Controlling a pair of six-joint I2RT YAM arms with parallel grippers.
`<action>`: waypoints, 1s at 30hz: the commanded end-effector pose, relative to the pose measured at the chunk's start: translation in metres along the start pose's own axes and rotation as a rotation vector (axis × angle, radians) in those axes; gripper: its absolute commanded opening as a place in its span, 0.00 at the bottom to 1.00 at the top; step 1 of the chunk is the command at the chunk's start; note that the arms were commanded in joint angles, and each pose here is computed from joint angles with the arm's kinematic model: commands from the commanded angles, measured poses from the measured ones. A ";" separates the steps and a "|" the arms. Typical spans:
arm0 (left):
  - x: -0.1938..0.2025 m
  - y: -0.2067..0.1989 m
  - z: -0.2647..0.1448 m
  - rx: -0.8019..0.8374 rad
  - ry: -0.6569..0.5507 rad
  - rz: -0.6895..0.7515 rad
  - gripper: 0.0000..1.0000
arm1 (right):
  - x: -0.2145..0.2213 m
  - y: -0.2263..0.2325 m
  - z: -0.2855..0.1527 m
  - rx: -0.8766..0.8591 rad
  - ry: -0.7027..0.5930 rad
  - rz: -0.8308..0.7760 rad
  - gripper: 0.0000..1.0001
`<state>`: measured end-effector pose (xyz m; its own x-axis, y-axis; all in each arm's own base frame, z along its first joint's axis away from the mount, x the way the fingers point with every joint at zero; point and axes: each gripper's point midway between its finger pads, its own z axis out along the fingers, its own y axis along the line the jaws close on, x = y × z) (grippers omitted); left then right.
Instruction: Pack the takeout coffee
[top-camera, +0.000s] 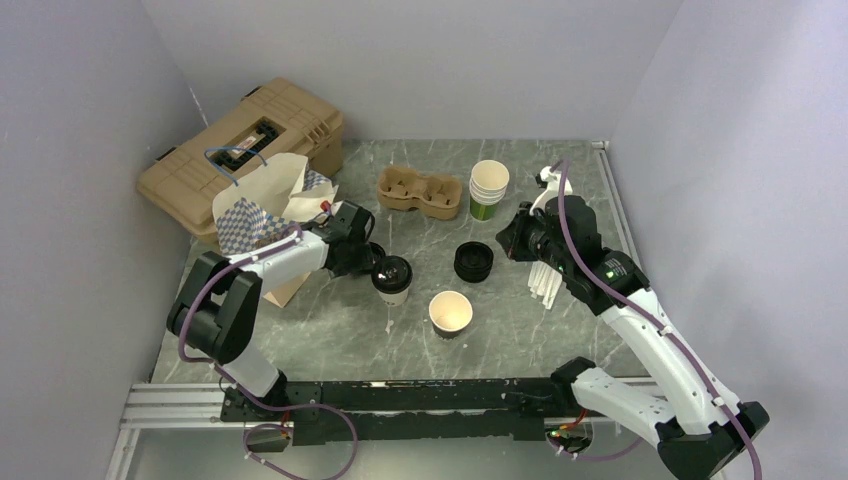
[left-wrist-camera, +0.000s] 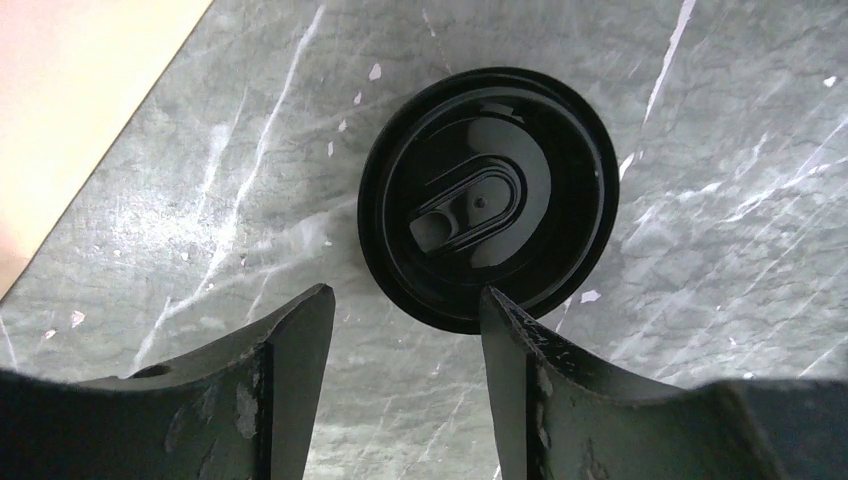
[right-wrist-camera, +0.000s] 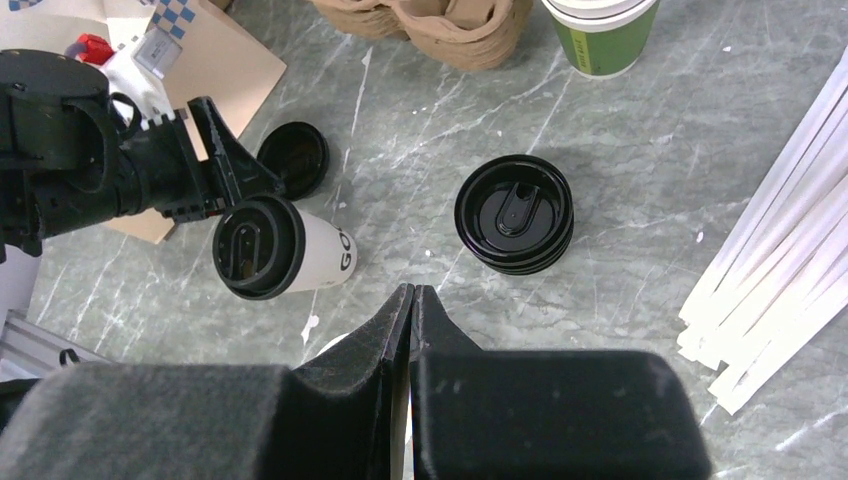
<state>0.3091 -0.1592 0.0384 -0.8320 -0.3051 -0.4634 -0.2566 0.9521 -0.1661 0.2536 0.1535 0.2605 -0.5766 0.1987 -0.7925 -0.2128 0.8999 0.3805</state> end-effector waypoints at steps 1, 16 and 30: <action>-0.023 -0.007 -0.006 0.006 -0.060 -0.045 0.61 | -0.006 0.003 -0.005 -0.015 -0.030 -0.013 0.07; -0.031 0.006 0.004 -0.022 -0.065 -0.068 0.61 | -0.002 0.002 -0.002 -0.016 -0.021 -0.016 0.07; -0.024 0.006 0.018 -0.023 -0.036 -0.057 0.36 | -0.002 0.001 -0.001 -0.010 -0.018 -0.021 0.07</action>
<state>0.3271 -0.1511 0.0300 -0.8162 -0.3280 -0.4757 -0.2855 0.9447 -0.1615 0.2517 0.1525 0.2548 -0.5868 0.1927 -0.7865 -0.2081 0.9027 0.3765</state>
